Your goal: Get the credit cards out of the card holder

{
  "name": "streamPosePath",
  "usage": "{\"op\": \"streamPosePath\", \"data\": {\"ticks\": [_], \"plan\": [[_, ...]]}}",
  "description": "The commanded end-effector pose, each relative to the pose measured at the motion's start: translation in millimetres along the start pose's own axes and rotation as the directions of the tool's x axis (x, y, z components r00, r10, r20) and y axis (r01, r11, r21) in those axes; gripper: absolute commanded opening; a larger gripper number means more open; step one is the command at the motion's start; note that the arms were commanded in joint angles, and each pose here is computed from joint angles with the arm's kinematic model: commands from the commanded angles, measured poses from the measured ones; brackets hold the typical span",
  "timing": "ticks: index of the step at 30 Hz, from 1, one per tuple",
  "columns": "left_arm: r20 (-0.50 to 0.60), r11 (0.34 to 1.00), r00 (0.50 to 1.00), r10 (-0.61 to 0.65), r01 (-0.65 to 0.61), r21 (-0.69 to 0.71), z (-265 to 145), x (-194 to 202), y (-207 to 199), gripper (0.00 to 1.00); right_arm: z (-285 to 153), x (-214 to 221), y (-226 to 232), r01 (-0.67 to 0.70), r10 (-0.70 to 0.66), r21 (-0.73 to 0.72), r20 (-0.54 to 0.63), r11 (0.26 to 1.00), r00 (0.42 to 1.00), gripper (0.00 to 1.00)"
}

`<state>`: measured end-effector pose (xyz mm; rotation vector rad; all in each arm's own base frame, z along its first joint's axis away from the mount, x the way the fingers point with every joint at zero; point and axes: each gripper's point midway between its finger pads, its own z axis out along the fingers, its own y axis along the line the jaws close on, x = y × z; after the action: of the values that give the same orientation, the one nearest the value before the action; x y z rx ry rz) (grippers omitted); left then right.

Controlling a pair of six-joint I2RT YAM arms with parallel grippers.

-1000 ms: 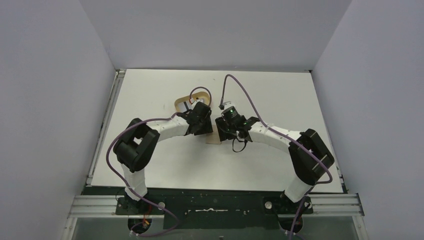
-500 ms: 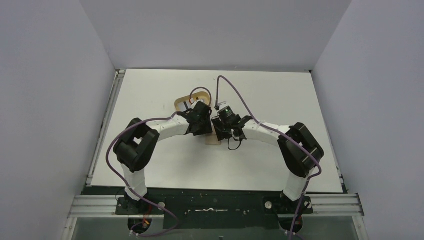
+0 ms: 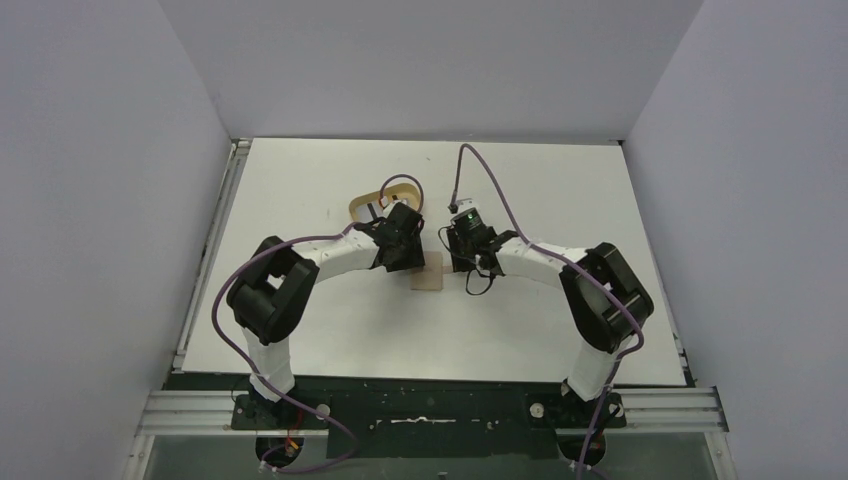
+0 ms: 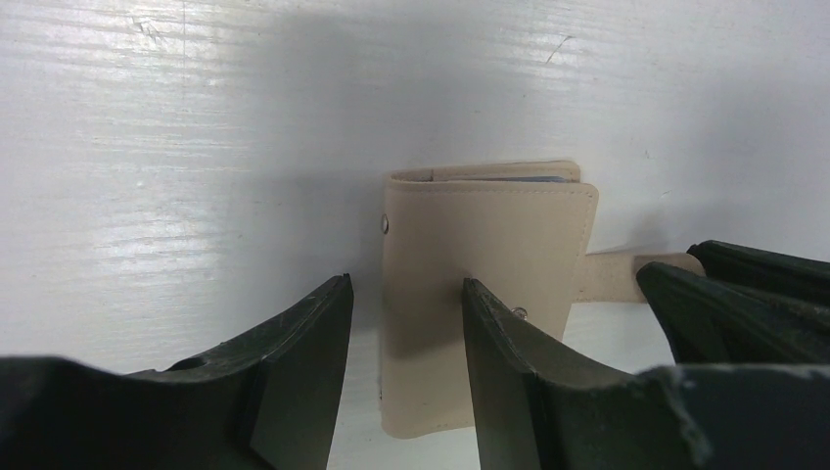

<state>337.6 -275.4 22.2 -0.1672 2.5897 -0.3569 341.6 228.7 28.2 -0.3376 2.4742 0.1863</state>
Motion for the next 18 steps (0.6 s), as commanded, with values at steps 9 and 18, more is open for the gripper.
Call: {"op": "streamPosePath", "data": {"ticks": [9,18], "plan": [[-0.010,1.000,1.000,0.027,-0.027,-0.014,-8.6,-1.0,4.0,0.42,2.7,-22.4,26.0,-0.112,0.129,-0.205,0.072,0.972,0.989,0.28],[-0.010,1.000,1.000,0.022,-0.023,-0.015,-8.7,-0.6,5.9,0.43,5.2,-17.4,29.9,-0.153,0.171,-0.244,0.055,0.958,0.984,0.27]]}}
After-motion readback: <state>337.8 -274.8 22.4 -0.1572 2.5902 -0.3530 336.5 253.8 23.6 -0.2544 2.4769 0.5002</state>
